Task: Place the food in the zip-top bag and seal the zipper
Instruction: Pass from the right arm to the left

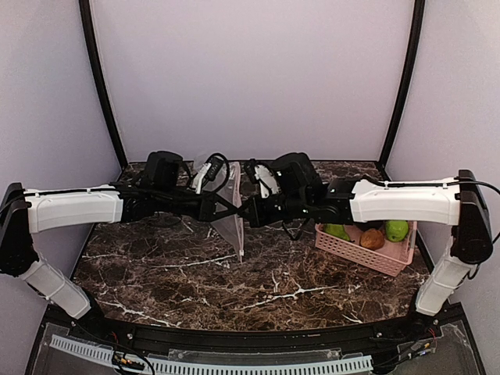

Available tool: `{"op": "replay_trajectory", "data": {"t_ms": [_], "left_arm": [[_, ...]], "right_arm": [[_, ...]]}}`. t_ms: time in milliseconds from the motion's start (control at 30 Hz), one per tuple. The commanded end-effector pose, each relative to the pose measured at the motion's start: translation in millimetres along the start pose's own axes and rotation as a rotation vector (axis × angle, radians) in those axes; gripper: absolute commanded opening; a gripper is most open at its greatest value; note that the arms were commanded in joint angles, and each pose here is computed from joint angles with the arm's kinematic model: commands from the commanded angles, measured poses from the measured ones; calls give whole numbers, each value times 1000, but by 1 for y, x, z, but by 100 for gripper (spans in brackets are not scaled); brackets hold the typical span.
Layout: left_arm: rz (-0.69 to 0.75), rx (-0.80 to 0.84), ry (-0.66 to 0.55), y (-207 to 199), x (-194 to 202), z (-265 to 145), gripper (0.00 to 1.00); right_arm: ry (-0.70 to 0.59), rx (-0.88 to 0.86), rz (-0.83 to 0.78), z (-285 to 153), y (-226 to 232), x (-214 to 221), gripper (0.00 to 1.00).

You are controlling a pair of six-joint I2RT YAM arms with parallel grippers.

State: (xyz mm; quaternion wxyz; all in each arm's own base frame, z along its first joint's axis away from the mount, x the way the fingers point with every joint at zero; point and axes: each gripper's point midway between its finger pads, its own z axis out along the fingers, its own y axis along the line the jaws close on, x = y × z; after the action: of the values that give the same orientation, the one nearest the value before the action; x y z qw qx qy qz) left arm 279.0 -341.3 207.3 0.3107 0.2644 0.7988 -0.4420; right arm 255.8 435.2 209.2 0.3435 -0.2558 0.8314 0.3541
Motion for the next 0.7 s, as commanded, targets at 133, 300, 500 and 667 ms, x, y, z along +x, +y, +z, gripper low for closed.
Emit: {"op": "replay_trajectory", "data": {"t_ms": [133, 300, 500, 667], "left_arm": [[-3, -29, -24, 3, -8, -2, 2], [7, -58, -48, 5, -11, -6, 1], [28, -327, -84, 42, -14, -32, 1], [57, -377, -99, 44, -21, -42, 1]], "right_arm": [[-10, -67, -5, 6, 27, -2, 0], [-16, 63, 48, 9, 5, 0, 0], [-65, 286, 153, -5, -37, 4, 0], [-90, 374, 192, -15, -59, 4, 0]]}}
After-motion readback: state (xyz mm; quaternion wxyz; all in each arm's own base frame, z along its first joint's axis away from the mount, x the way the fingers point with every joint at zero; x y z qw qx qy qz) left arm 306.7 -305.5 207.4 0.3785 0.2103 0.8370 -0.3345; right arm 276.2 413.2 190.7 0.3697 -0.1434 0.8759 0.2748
